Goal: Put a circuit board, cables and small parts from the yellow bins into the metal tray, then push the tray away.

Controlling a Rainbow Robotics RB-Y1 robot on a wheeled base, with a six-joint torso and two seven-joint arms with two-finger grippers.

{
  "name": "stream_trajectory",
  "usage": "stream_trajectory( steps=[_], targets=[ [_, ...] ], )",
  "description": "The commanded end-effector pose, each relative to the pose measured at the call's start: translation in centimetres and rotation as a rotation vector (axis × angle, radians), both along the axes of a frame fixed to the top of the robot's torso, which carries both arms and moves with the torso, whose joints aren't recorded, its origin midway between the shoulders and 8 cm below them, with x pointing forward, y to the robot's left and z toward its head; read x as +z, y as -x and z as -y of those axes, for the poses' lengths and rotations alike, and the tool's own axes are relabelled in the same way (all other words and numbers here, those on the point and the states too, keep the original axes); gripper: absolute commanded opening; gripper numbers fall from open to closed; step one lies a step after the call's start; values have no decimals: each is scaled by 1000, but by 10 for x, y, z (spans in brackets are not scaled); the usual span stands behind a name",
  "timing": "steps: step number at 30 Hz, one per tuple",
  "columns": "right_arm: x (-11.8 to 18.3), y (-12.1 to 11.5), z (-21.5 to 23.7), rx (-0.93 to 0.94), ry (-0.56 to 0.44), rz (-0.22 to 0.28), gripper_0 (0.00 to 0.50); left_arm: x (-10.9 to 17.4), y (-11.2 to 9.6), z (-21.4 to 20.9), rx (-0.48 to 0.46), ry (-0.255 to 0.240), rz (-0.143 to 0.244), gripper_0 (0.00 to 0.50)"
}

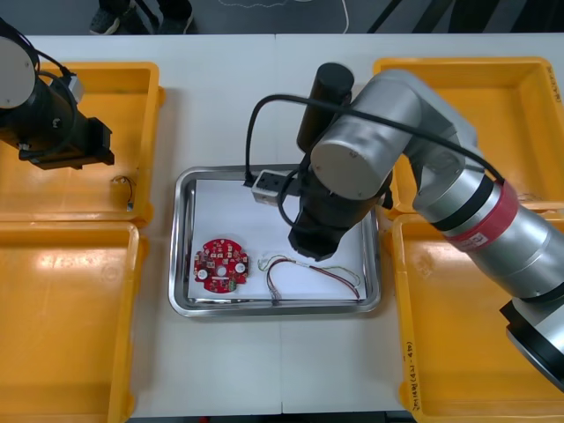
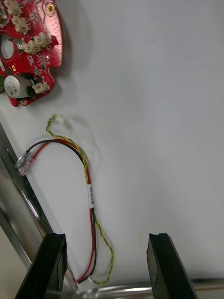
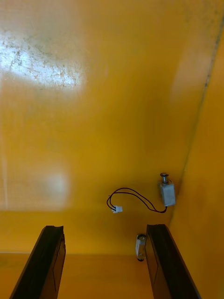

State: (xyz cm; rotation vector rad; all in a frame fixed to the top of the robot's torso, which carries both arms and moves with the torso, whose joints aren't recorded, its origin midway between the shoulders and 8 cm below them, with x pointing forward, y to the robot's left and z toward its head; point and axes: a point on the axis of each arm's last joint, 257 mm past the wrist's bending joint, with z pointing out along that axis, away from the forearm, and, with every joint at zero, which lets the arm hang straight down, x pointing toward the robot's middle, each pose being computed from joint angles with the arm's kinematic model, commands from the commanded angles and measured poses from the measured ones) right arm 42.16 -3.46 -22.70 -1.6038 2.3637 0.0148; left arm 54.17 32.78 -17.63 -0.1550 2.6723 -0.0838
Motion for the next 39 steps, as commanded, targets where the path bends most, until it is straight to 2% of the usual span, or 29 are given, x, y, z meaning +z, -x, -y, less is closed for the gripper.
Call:
stream_trajectory(
  steps=[1, 7, 10, 14, 26, 33, 36, 37, 38, 39],
  targets=[
    [52, -28, 24, -59, -21, 59, 500, 9, -15, 15, -14, 6, 34, 500],
    [89, -39, 53, -126, -36, 63, 500, -4, -14, 20, -22, 4, 10, 500],
    [109, -49, 65, -160, -69, 89, 500, -11, -14, 20, -20, -3, -1, 500],
    [124, -59, 85, -203, -91, 111, 500, -16, -17, 24, -20, 5, 4, 500],
    [147, -76, 161, -335, -42, 175, 500, -34, -20, 27, -19, 10, -14, 500],
    [151, -79, 203, -420, -34, 191, 500, -43, -17, 23, -16, 5, -37, 500],
    [150, -80, 219, -446, -26, 187, 500, -44, -16, 22, -16, 3, -39, 428],
    [150, -80, 228, -460, -22, 183, 500, -45, -16, 23, -19, 2, -41, 336],
    [150, -80, 235, -473, -24, 179, 500, -45, -15, 22, -19, 0, -44, 222],
    [150, -80, 239, -479, -23, 176, 500, -45, -15, 22, -19, -1, -45, 167]
  ],
)
